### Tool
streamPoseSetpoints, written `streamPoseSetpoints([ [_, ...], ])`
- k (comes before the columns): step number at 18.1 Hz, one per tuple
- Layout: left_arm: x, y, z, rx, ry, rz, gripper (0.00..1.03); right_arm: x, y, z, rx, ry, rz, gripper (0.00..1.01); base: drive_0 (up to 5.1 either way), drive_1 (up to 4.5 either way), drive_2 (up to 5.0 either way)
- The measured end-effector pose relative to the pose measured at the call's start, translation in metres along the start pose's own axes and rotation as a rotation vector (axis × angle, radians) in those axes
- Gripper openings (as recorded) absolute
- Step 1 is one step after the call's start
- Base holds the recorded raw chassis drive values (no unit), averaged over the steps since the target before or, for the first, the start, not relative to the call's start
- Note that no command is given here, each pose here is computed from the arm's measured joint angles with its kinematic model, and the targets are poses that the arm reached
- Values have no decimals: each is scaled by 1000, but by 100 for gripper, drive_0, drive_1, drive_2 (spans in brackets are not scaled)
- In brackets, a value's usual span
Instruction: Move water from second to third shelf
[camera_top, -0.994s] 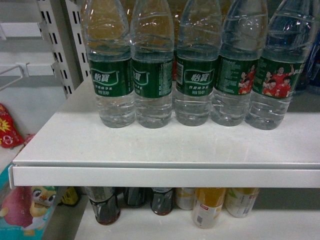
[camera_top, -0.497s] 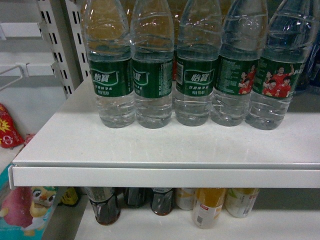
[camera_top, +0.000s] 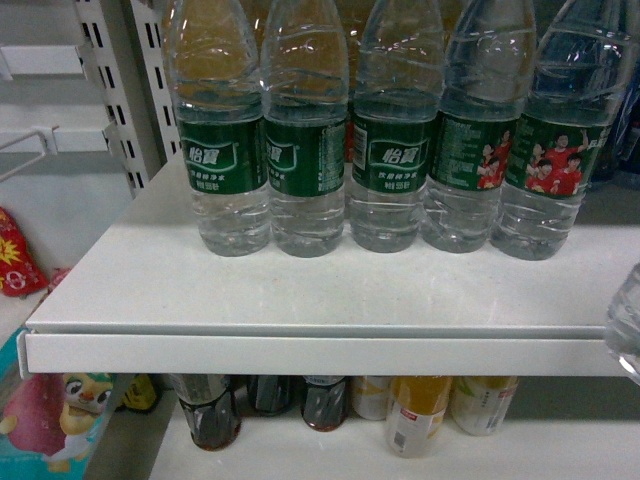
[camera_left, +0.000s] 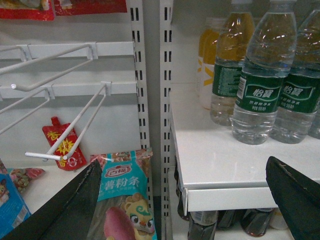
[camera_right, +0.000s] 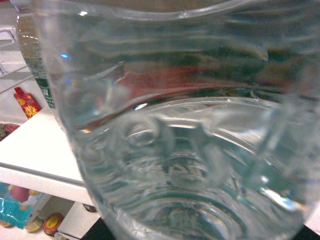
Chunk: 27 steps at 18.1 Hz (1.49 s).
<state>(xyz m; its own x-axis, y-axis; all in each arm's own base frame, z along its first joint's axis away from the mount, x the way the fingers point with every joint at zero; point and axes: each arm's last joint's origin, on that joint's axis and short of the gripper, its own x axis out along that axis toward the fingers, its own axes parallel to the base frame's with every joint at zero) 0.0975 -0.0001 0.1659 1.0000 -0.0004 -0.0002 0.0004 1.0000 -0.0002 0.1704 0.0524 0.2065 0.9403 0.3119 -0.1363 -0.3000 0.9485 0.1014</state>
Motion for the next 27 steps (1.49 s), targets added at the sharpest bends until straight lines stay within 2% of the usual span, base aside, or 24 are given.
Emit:
streamPoseSetpoints([
  [3,0,0,0,0,0,0,98,19,13,1,-10,3,48,41,0,0,0],
  [6,0,0,0,0,0,0,98,41,27,-2,-38,41,105,41,0,0,0],
  [10,0,0,0,0,0,0,98,65,39,-8,-68,78,140,41,0,0,0],
  [13,0,0,0,0,0,0,98,87,50,-10,-74,80,163,41,0,0,0],
  [17,0,0,0,0,0,0,98,114,58,-18,-80,105,152,41,0,0,0],
  [21,0,0,0,0,0,0,98,134,61,-10,-78,84,128,41,0,0,0],
  [27,0,0,0,0,0,0,98,152,61,-12,-76,95,93,41,0,0,0],
])
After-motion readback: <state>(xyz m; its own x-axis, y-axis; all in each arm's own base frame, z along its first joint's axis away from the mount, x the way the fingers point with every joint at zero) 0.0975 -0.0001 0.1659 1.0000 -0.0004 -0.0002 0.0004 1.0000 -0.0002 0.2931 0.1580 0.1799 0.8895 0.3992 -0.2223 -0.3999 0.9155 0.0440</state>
